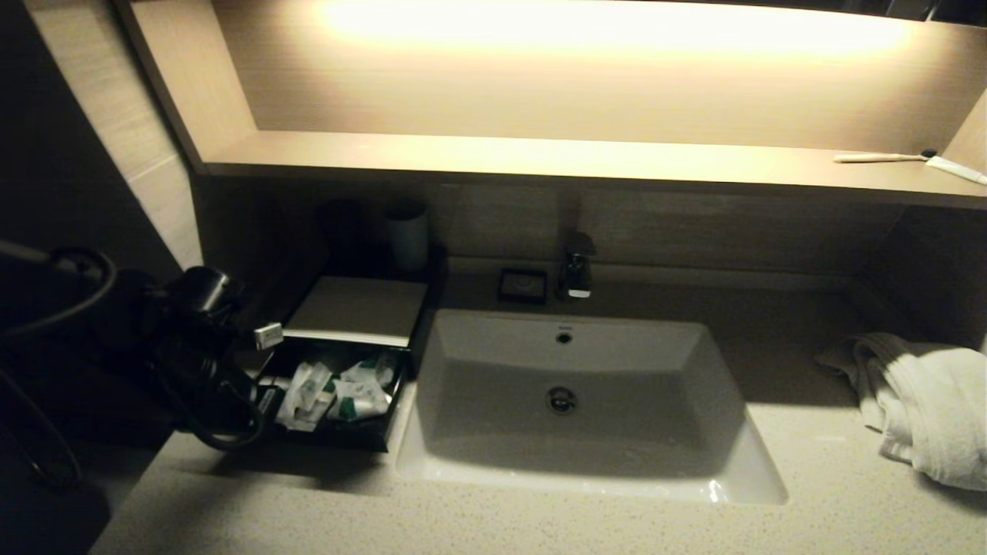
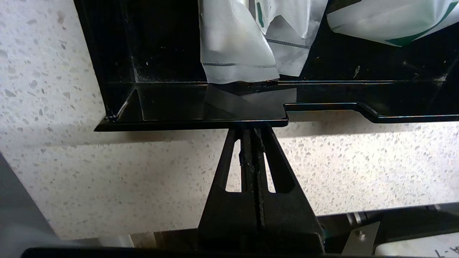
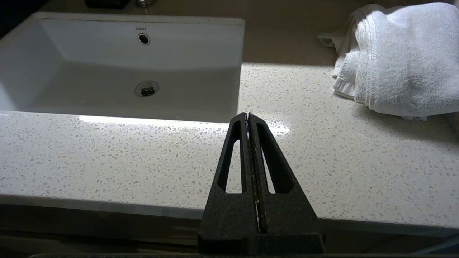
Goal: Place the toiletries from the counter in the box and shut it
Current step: Close the drawer
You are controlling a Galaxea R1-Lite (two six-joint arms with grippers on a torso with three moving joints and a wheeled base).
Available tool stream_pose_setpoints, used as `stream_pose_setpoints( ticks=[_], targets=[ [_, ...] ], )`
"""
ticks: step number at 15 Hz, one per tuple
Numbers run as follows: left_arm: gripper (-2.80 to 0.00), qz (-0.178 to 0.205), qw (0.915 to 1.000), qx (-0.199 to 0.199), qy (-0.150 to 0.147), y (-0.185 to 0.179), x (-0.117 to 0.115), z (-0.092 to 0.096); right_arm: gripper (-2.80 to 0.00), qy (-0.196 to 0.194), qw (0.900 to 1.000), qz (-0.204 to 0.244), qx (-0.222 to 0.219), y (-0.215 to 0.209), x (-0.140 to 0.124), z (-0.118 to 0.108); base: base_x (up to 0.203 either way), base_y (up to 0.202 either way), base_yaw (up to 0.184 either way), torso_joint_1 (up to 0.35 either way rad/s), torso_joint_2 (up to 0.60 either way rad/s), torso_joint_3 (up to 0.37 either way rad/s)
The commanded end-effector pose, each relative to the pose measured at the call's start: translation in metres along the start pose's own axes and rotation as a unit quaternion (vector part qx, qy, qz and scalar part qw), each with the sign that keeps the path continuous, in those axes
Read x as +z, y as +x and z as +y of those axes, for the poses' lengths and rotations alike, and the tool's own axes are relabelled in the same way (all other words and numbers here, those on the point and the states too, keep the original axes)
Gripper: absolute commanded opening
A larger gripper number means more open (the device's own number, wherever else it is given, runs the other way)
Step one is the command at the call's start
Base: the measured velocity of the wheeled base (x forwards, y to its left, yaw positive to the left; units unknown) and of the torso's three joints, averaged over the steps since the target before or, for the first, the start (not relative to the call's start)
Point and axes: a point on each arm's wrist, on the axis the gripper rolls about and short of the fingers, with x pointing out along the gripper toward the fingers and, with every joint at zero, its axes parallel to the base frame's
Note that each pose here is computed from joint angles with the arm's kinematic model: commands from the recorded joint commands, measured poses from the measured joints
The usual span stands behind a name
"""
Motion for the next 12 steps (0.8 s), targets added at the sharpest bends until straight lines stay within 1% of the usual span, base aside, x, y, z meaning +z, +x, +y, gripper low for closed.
stream_pose_setpoints(
  ticks=[1, 3, 4, 6, 8, 10, 12],
  targets=[
    [-2.8, 0.002, 1.0, -0.001, -0.001, 0.005, 0.004, 0.001, -2.8, 0.0, 1.0, 0.0, 0.0, 0.0, 0.0, 0.0, 0.0, 0.0, 0.0, 0.0, 0.0, 0.0],
    [-2.8, 0.002, 1.0, -0.003, 0.0, 0.005, 0.005, -0.002, -2.8, 0.0, 1.0, 0.0, 0.0, 0.0, 0.0, 0.0, 0.0, 0.0, 0.0, 0.0, 0.0, 0.0],
    [-2.8, -0.001, 1.0, -0.005, -0.004, 0.005, 0.007, -0.006, -2.8, 0.0, 1.0, 0.0, 0.0, 0.0, 0.0, 0.0, 0.0, 0.0, 0.0, 0.0, 0.0, 0.0],
    [-2.8, -0.006, 0.9999, -0.006, -0.01, 0.005, 0.012, -0.007, -2.8, 0.0, 1.0, 0.0, 0.0, 0.0, 0.0, 0.0, 0.0, 0.0, 0.0, 0.0, 0.0, 0.0],
    [-2.8, -0.013, 0.9996, -0.007, -0.023, 0.006, 0.019, -0.009, -2.8, 0.0, 1.0, 0.0, 0.0, 0.0, 0.0, 0.0, 0.0, 0.0, 0.0, 0.0, 0.0, 0.0],
    [-2.8, -0.017, 0.9996, -0.007, -0.022, 0.005, 0.021, -0.011, -2.8, 0.0, 1.0, 0.0, 0.0, 0.0, 0.0, 0.0, 0.0, 0.0, 0.0, 0.0, 0.0, 0.0],
    [-2.8, -0.022, 0.9993, -0.009, -0.029, 0.006, 0.026, -0.012, -2.8, 0.0, 1.0, 0.0, 0.0, 0.0, 0.0, 0.0, 0.0, 0.0, 0.0, 0.0, 0.0, 0.0]
  ],
)
